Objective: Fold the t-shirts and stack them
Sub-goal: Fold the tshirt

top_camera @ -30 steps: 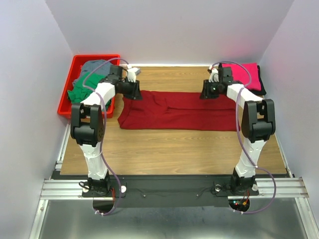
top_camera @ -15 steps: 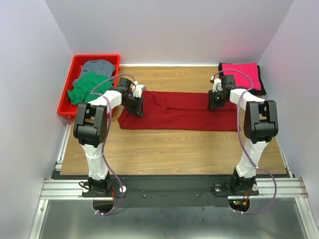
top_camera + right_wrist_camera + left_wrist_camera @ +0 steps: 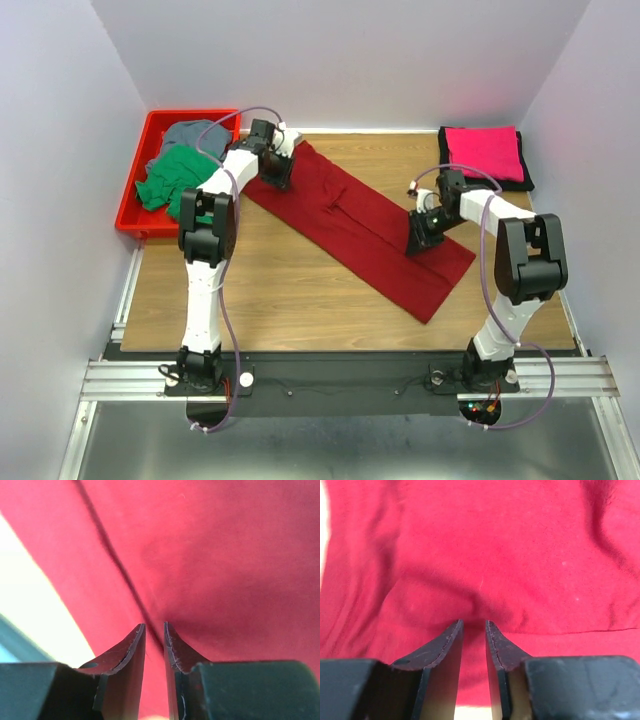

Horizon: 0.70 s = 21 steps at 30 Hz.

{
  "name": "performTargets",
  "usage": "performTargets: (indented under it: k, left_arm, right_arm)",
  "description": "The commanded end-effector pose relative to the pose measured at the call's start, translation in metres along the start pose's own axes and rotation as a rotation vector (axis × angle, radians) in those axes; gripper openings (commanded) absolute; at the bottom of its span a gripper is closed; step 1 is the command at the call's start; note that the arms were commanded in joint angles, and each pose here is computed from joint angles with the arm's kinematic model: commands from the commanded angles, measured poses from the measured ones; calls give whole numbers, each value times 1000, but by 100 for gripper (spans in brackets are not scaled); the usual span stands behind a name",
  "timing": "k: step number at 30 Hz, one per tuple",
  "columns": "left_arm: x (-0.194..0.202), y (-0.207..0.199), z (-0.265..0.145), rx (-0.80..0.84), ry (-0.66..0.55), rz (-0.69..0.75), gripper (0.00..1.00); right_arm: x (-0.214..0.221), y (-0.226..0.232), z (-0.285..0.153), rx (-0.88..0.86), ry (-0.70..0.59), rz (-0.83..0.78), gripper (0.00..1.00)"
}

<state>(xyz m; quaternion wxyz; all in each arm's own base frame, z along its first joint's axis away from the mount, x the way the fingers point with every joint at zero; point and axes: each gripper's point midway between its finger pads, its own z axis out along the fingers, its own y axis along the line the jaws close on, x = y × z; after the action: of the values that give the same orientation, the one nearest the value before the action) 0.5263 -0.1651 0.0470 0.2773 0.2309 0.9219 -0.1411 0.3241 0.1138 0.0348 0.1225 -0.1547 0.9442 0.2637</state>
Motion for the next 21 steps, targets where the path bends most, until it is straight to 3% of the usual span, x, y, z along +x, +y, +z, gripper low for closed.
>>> performTargets:
  k: [1,3,9,21]
  left_arm:
    - [-62,-6,-59,-14,-154,89,36]
    - [-68,-21,-79,27,-201,83,36]
    - [-38,-50,-95,112,-194,-6,37]
    - [23,-64,-56,88,-58,-118,25]
  right_arm:
    - [-47,29,-52,-61,-141,-110,28]
    - [-70,18,-66,9,-187,-159,30]
    - [-72,-29,-41,137,-85,-196,27]
    - [-6,-39,-1,97,105,-151,18]
